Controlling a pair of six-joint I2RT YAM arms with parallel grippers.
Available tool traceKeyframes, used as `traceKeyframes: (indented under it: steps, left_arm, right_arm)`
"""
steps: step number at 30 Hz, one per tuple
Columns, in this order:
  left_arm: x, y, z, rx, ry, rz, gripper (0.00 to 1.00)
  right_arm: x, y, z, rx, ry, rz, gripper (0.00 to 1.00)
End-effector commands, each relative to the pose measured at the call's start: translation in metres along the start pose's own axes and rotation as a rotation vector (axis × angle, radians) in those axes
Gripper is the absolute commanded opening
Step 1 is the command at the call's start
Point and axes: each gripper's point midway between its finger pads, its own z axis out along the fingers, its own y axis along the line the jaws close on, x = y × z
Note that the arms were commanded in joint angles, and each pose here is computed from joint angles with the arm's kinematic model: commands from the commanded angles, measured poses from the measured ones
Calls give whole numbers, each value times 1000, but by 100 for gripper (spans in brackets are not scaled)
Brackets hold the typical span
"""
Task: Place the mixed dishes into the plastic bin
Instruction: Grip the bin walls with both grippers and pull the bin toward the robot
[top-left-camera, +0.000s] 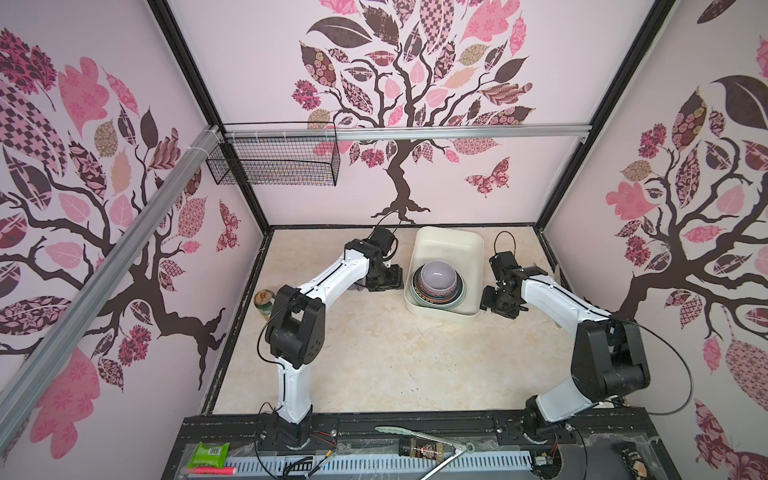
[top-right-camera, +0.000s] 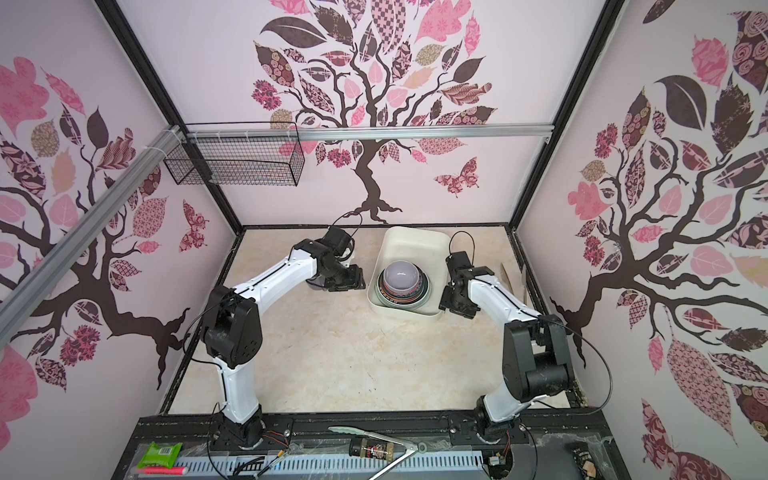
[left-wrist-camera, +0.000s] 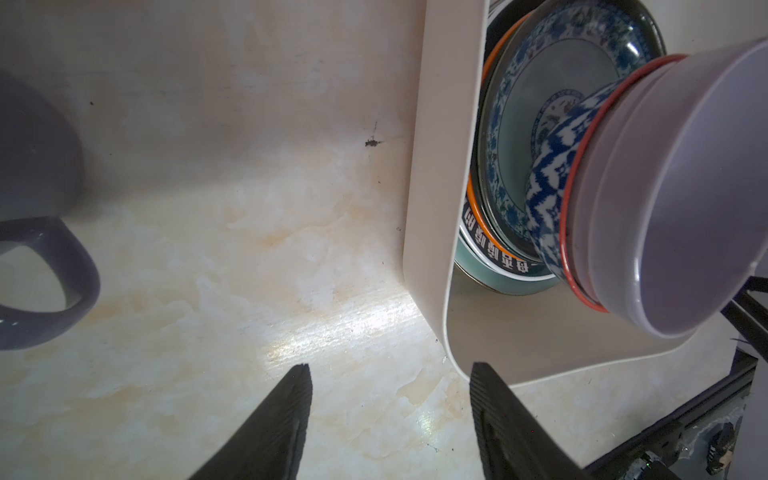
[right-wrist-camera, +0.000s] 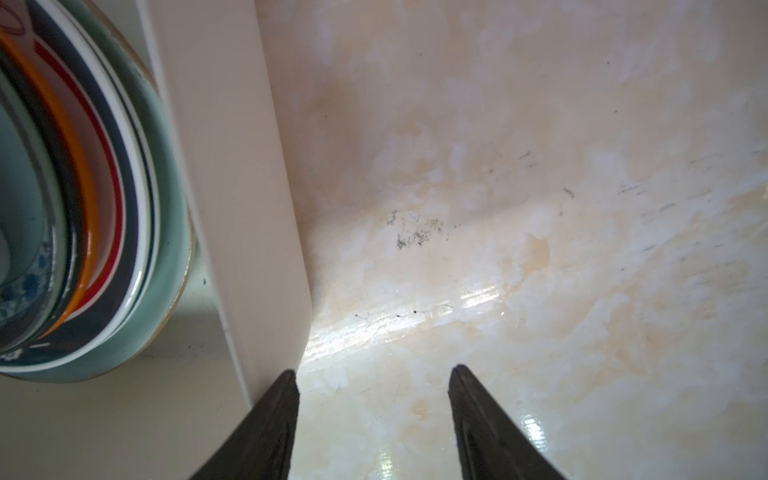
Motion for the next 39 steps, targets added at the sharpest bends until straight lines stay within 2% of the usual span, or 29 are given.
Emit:
traceKeyframes:
  steps: [1, 5, 12, 21, 23, 25, 29, 39]
  left_arm:
    - [3, -7, 15, 30, 20, -3, 64]
    - [2, -17, 15, 31, 10, 22, 64]
    - [1, -24, 23, 13, 15, 40, 64]
    - [-4, -20, 39, -27, 30, 48, 54]
    - [-4, -19, 41, -34, 34, 50, 49]
    - [-4, -18, 44, -35, 40, 49, 40]
    - [-3, -18, 47, -38, 47, 50, 30]
    - [6, -15, 48, -55, 60, 55, 21]
  right_arm:
    - [-9, 24, -3, -80, 2, -21, 61]
    - [-9, 24, -14, -105, -25, -16, 64]
    - [-5, 25, -31, -146, -56, 6, 74]
    - [-6, 35, -31, -195, -38, 5, 75]
    - [-4, 38, -24, -203, -18, -1, 74]
    - [-3, 40, -17, -206, -1, -2, 73]
    - [-3, 43, -7, -203, 24, -5, 70]
    - [3, 42, 3, -179, 59, -23, 52]
